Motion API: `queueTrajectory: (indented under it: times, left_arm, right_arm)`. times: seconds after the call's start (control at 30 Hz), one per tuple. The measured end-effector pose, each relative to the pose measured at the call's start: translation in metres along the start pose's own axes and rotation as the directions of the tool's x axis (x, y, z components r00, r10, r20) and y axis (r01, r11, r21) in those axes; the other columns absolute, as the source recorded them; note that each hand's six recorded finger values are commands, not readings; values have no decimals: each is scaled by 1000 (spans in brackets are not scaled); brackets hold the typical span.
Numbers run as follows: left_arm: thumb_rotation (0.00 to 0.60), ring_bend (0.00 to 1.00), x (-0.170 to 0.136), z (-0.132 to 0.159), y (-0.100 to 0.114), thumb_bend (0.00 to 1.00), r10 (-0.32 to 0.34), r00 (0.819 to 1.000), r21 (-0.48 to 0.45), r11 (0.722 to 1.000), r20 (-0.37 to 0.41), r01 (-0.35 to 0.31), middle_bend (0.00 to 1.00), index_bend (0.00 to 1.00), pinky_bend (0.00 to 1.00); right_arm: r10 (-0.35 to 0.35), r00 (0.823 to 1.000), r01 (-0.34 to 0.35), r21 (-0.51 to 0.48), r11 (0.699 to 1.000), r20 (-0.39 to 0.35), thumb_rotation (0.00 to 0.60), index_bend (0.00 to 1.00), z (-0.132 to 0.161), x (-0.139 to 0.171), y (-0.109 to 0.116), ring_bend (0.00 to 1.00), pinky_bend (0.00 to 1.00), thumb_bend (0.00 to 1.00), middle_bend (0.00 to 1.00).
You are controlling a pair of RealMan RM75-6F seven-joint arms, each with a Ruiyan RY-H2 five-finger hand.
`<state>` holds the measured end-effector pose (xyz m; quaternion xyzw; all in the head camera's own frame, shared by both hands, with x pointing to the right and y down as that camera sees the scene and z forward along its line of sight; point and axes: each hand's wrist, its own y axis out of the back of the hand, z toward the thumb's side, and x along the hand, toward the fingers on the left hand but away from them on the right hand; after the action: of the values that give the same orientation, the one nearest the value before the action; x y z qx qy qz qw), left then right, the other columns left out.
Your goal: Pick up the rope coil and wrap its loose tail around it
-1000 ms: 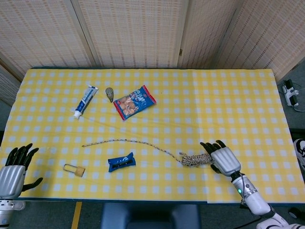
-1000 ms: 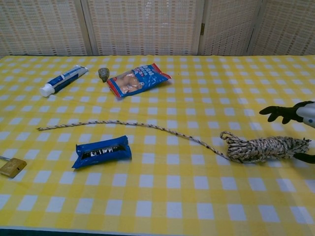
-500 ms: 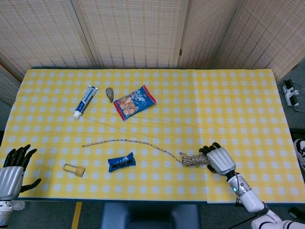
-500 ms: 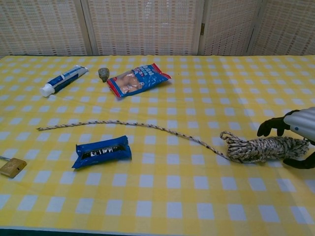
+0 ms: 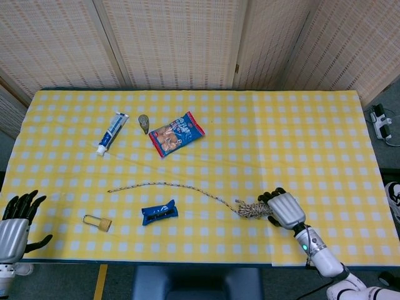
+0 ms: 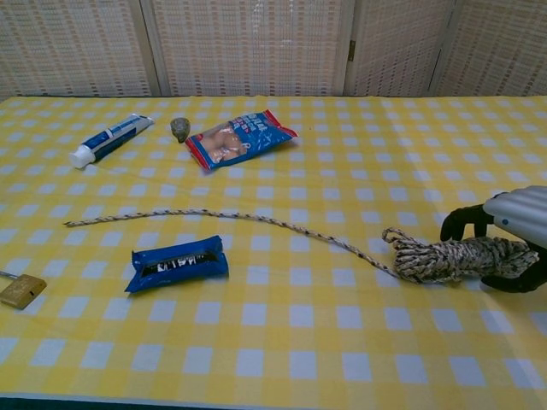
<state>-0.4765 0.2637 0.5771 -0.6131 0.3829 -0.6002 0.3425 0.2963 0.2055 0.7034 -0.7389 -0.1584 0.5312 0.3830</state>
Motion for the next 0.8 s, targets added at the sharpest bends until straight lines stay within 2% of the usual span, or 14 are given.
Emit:
queueTrajectory:
  times: [0.33,0.5,0.6,0.8]
  left_arm:
    - [600,81,0,0,-1,176,-1,1000,-2,1000,1,1,74,175,0]
    - [600,81,0,1,-2,176,-5,1000,-3,1000,5,5,74,175,0]
    - [600,81,1,2,-2,176,-4,1000,-3,1000,7,4,74,175,0]
    - [600,81,6,7,0,176,3,999,2,1000,33,-3,74,176,0]
  right_arm:
    - [-2,1000,2,-5,1000,7,600,396,-2,0,0,417,285,358,399]
    - [3,1000,-3,-8,1000,11,600,449,-2,-2,-2,456,372,420,441]
    - [0,1000,0,-17,1000,14,600,514,-3,-5,-2,497,436,478,484]
    - [-22,1000,23,-39,999,19,600,612,-5,-7,3,555,507,577,546]
